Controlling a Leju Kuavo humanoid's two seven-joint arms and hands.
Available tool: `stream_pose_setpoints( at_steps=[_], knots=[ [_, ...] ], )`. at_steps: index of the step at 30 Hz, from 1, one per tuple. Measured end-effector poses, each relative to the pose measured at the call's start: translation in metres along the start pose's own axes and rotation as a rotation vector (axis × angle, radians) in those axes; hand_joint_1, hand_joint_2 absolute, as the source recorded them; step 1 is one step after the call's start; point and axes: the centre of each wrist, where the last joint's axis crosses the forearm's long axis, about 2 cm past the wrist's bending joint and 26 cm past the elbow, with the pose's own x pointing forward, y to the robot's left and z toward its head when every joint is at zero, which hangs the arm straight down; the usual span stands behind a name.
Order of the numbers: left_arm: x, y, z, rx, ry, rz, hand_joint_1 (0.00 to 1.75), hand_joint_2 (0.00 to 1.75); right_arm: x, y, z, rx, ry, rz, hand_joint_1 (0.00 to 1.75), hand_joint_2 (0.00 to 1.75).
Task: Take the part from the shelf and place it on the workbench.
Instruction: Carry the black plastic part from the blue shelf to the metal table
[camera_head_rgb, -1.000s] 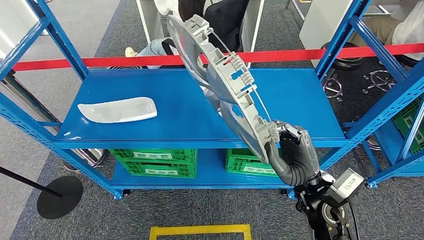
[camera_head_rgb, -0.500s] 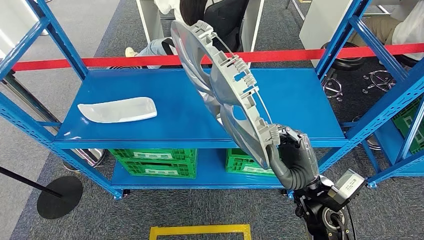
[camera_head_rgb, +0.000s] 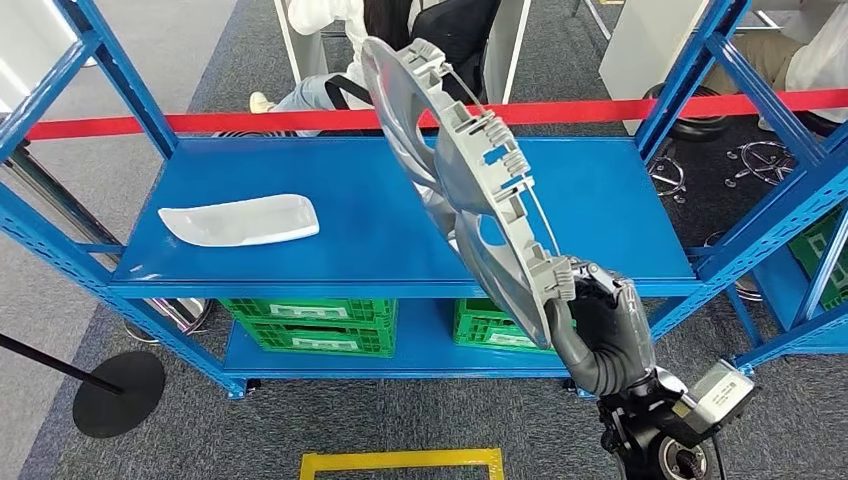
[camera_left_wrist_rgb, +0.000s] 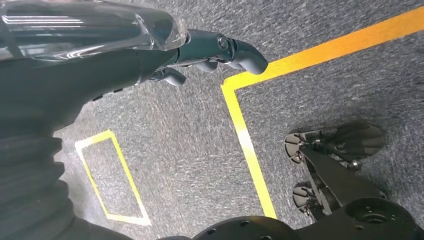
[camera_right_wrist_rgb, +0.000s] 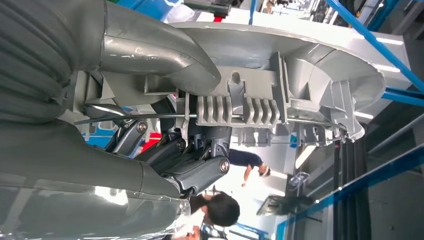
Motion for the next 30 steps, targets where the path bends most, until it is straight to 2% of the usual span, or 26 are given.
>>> stream_pose_setpoints(
  at_steps=[7, 30],
  knots=[
    [0.007, -0.003, -0.003, -0.007, -0.004, -0.017, 0.00, 1.75, 0.005, 0.001, -0.001, 0.000, 0.006, 0.026, 1.75, 1.75],
    [0.017, -0.003, -0.005, -0.002, -0.034, -0.007, 0.00, 1.75, 0.009, -0.011, -0.038, 0.014, -0.062, 0.056, 1.75, 1.75]
  ],
)
